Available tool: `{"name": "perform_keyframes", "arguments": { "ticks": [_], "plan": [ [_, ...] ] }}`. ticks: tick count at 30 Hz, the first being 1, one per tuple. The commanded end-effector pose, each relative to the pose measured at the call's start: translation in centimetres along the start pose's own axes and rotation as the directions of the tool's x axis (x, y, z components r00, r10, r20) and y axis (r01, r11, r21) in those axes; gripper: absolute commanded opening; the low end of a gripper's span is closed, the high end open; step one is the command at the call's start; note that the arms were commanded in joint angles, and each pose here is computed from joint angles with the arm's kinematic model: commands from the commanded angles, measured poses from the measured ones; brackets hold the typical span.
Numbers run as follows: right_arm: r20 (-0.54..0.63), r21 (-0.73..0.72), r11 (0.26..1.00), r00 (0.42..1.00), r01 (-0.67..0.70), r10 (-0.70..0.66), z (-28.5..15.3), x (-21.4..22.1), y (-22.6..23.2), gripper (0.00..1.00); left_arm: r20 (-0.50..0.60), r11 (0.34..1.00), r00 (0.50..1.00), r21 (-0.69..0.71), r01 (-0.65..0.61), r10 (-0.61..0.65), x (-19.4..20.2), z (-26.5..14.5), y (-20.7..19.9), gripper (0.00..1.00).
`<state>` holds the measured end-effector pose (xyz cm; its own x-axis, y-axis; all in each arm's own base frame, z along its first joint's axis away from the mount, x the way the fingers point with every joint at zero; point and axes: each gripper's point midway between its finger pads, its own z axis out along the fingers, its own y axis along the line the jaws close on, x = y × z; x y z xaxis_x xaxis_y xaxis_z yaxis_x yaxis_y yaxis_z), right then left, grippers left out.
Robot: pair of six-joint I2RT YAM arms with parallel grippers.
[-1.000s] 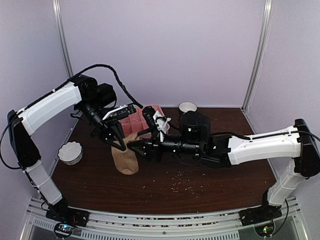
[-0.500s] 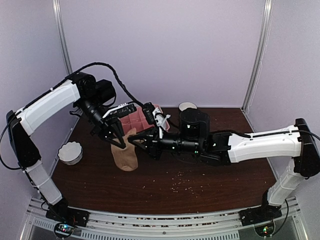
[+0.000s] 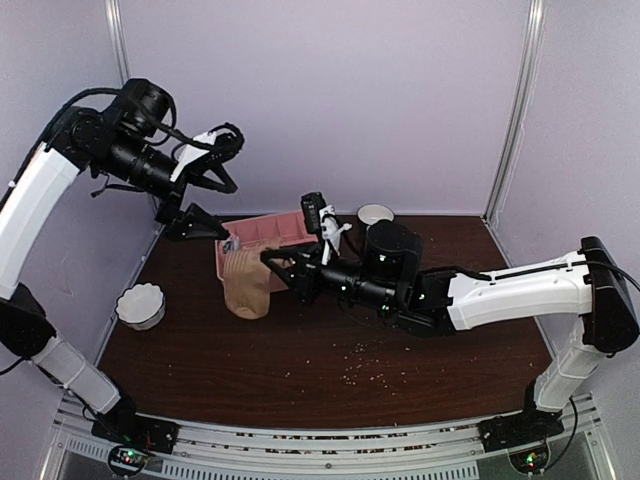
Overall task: Roll the socks
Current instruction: Pass from the left arm to the right
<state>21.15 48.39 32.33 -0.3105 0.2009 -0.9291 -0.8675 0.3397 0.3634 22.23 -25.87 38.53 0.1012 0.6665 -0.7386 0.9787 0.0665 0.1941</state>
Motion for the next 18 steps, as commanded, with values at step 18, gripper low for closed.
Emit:
{"name": "perform_keyframes", "arguments": {
  "ticks": [18],
  "plan": [
    [0.099, -0.064, 0.997, 0.994, -0.047, 0.054, -0.1, -2.5, 1.1, 0.00, -0.467, 0.709, 0.858, -0.529, -0.467, 0.217, 11.3, -4.1, 5.3, 0.98]
  ]
}}
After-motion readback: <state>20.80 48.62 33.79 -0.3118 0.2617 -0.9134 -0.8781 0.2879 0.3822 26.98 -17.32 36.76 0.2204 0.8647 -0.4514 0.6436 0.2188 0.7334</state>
